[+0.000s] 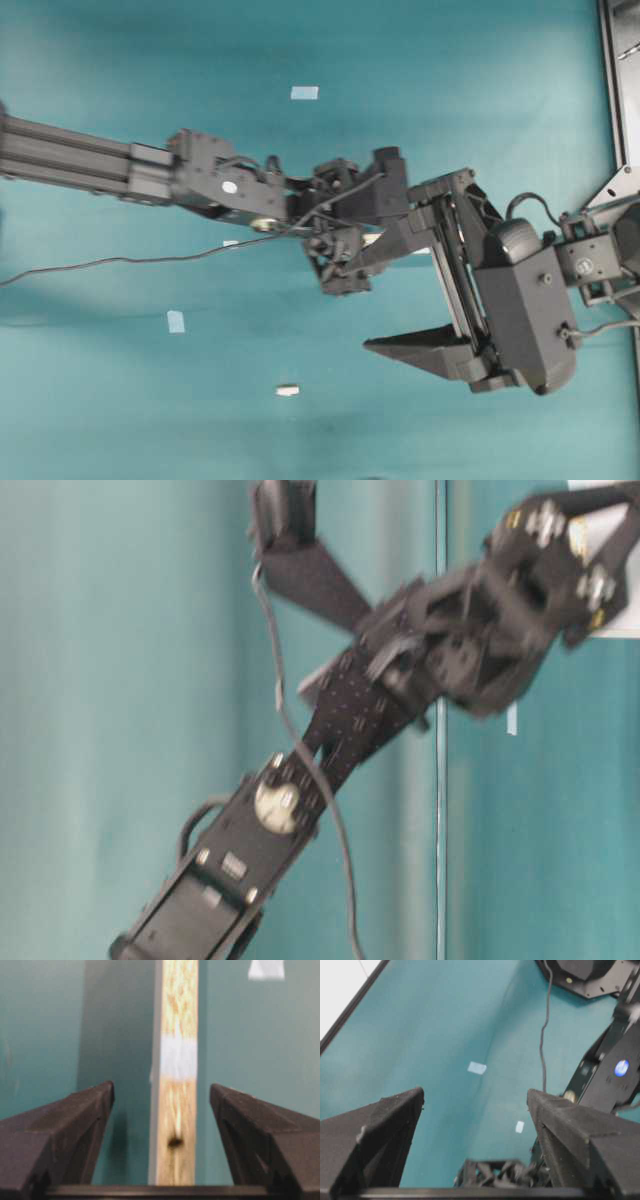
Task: Move the wooden board into place and insert the rod into its hole.
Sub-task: 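Drag the board with the left gripper toward the table centre, then swing the right gripper down over the wooden peg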
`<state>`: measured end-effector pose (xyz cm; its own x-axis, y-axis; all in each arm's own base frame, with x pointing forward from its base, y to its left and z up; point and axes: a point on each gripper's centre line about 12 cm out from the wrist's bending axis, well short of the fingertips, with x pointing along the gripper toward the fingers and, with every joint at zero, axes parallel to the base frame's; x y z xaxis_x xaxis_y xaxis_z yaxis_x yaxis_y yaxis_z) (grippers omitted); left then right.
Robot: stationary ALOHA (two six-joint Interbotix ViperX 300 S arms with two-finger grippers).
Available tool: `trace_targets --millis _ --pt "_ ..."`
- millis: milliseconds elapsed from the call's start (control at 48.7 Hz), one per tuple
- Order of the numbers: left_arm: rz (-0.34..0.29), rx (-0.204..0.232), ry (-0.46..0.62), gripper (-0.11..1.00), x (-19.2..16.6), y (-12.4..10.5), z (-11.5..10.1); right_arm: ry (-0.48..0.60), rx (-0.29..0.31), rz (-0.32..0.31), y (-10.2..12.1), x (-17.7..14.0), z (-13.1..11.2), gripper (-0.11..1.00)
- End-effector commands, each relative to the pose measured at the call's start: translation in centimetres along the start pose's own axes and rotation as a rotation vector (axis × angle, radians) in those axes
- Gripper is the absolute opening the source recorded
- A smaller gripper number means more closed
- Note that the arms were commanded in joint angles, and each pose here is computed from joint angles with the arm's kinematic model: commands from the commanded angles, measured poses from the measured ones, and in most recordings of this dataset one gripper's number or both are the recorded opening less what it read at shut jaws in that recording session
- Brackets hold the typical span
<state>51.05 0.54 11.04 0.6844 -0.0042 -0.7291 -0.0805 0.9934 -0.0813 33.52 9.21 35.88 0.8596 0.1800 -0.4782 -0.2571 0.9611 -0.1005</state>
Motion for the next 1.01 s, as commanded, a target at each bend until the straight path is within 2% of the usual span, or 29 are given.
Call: trace_targets --millis 0,185,493,719,986 --pt "-0.007 0.002 -0.035 0.77 -2.3 -0.4 0.7 -0.023 -0.001 0.002 0.1 -0.5 0.6 0.92" --pt "-0.002 0.0 -0.02 0.77 -2.1 -0.1 -2.0 -0.016 0.0 0.002 0.1 -0.4 0.3 0.92" --pt "-0.002 0.013 -0.238 0.76 -0.2 0.3 -3.9 0.013 -0.002 0.003 0.2 0.2 -0.2 0.92" --pt "0.002 0.022 -0.253 0.76 0.9 0.5 -5.8 0.044 0.0 0.002 0.2 0.4 -0.5 0.92" --pt "0.011 0.079 -0.319 0.76 2.1 0.6 -6.5 0.12 0.032 0.001 0.3 1.4 -1.1 0.92"
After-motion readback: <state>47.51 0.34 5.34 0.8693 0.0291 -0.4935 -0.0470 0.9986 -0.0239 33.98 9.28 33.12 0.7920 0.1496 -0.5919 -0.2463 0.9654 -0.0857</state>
